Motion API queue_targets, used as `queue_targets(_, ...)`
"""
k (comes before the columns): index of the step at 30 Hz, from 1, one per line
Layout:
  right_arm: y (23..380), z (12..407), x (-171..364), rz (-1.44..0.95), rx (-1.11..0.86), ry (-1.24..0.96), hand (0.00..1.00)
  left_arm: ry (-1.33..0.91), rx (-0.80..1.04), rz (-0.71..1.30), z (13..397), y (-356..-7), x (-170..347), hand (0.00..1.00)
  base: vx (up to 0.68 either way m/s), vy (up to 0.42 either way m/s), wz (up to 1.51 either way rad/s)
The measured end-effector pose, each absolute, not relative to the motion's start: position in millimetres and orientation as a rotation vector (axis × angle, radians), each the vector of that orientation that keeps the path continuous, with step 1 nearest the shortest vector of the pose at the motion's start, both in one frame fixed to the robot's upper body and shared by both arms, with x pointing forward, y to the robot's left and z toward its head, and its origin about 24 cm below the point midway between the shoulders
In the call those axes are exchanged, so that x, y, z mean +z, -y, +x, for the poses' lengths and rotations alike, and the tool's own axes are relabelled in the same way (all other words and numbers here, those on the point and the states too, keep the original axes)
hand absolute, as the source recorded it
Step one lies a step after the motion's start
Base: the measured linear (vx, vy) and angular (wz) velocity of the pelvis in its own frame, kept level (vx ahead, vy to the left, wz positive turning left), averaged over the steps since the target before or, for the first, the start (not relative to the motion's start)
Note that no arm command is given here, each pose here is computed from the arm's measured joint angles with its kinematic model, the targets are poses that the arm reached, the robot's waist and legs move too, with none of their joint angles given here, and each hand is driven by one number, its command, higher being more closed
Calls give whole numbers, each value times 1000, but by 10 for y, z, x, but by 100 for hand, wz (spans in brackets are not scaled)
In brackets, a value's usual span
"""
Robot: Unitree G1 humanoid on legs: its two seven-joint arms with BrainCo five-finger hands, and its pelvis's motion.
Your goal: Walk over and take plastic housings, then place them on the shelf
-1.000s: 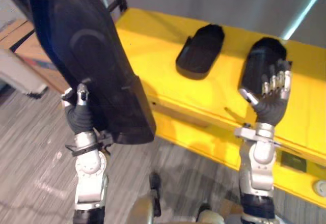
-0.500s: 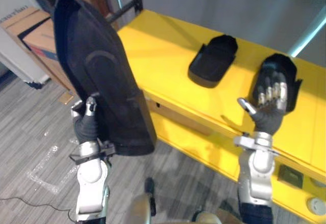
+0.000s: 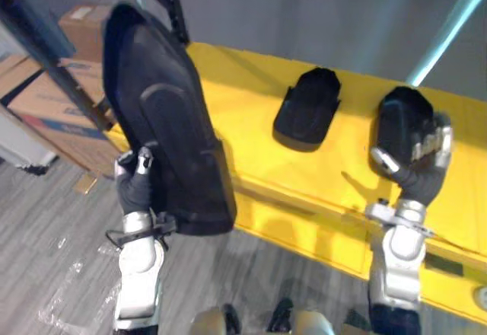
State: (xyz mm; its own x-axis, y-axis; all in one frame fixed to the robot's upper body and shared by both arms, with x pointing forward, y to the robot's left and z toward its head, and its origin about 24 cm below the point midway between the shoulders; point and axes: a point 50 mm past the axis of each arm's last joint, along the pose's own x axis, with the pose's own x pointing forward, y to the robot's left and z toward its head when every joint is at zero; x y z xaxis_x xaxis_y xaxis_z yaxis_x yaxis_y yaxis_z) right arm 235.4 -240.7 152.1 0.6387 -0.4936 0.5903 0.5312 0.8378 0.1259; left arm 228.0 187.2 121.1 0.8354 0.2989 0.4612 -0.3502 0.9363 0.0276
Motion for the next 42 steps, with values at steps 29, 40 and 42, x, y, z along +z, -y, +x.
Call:
queue_targets(29,2755,1822,1258,-105,-927,542,0,556,630,201,1984,-2385,1387,100,16,330,-65)
queue_targets(40,2862,1748,801,-147,-881,299,0,537,509,408,2261,-2587,1609,100,44,-49,-2)
queue_targets(42,2912,1645,385,-103,-909,113,0,523,499,433,2378,-2641,1642,100,46,-11,-4)
